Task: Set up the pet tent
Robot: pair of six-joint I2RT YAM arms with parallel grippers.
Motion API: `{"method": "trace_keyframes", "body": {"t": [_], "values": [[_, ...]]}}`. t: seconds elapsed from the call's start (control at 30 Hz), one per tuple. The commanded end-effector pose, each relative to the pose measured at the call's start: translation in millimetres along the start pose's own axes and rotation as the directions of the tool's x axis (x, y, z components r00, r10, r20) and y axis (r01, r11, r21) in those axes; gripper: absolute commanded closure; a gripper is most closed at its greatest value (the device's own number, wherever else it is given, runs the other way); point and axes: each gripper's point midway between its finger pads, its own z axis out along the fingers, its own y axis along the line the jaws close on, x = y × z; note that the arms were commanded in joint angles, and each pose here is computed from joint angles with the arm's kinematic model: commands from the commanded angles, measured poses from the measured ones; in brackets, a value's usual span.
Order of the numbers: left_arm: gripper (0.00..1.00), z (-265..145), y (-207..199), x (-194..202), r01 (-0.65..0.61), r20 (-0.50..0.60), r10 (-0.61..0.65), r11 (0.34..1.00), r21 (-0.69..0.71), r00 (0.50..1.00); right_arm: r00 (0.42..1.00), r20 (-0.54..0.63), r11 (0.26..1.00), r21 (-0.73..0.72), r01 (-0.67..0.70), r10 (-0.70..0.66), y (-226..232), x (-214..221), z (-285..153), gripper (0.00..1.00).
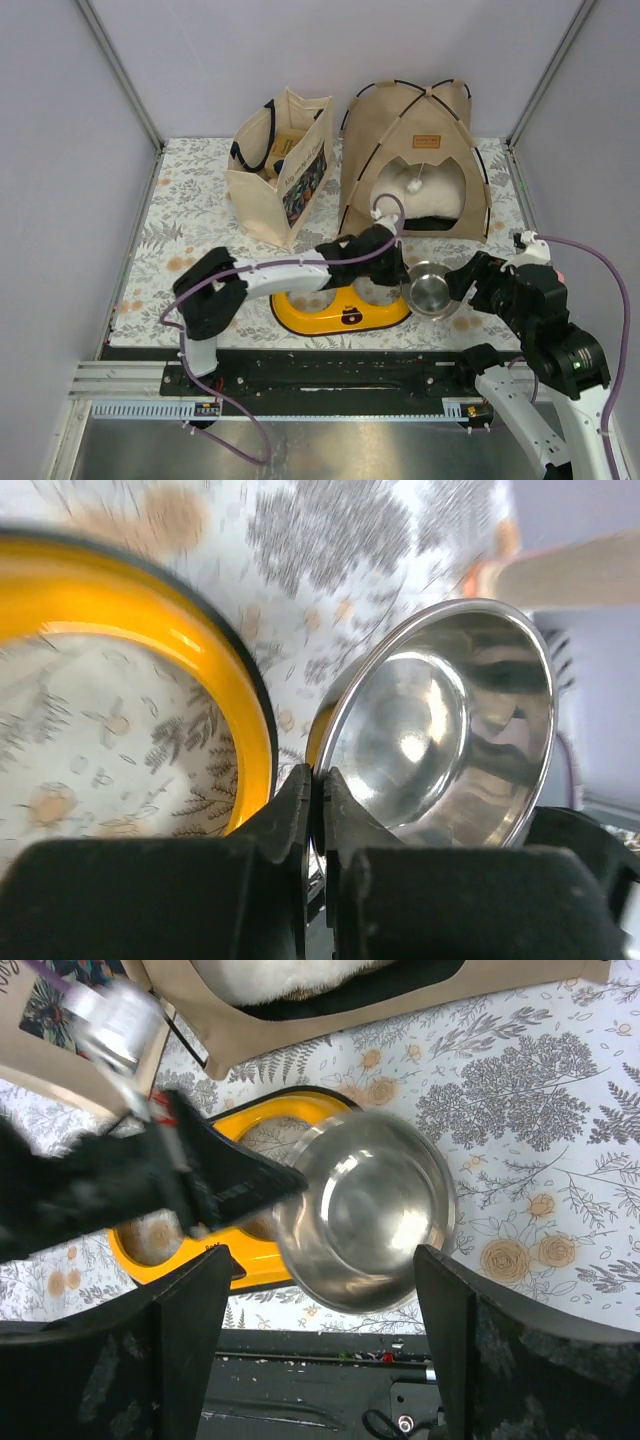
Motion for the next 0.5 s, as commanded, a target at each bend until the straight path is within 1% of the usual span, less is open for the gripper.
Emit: {"method": "trace_keyframes", "body": {"t": [0.0, 0.1, 0.2, 0.27, 0.33, 0.4, 0.47], "values": [[1.00, -66, -32, -63, -0.077, 0.143, 0.057, 0.987, 0.140, 0.988, 1.000, 0.013, 0.996, -0.085, 0.026, -0.025, 24, -18, 0, 0.18], [1.00, -94, -9, -76, -0.055, 0.196, 0.028, 0.990, 0.133, 0.980, 0.999, 0.039, 0.996, -0.086, -0.001, 0.004, 29, -28, 1, 0.18], [1.00, -118, 13, -85, -0.023, 0.246, -0.009, 0.992, 0.127, 0.969, 0.999, 0.024, 0.994, -0.099, -0.040, 0.043, 33, -25, 10, 0.21], [1.00, -131, 27, -86, 0.000, 0.260, -0.034, 0.992, 0.127, 0.965, 0.998, 0.005, 0.986, -0.152, -0.063, 0.064, 44, -21, 16, 0.25], [1.00, -144, 39, -85, 0.020, 0.277, -0.055, 0.992, 0.126, 0.959, 0.996, -0.028, 0.965, -0.246, -0.085, 0.081, 62, -15, 21, 0.26], [1.00, -157, 50, -85, 0.033, 0.293, -0.068, 0.992, 0.121, 0.954, 0.993, -0.071, 0.945, -0.307, -0.116, 0.098, 74, -6, 32, 0.28], [1.00, -168, 60, -86, 0.049, 0.308, -0.080, 0.993, 0.108, 0.948, 0.986, -0.135, 0.922, -0.362, -0.139, 0.095, 86, 4, 41, 0.35]]}}
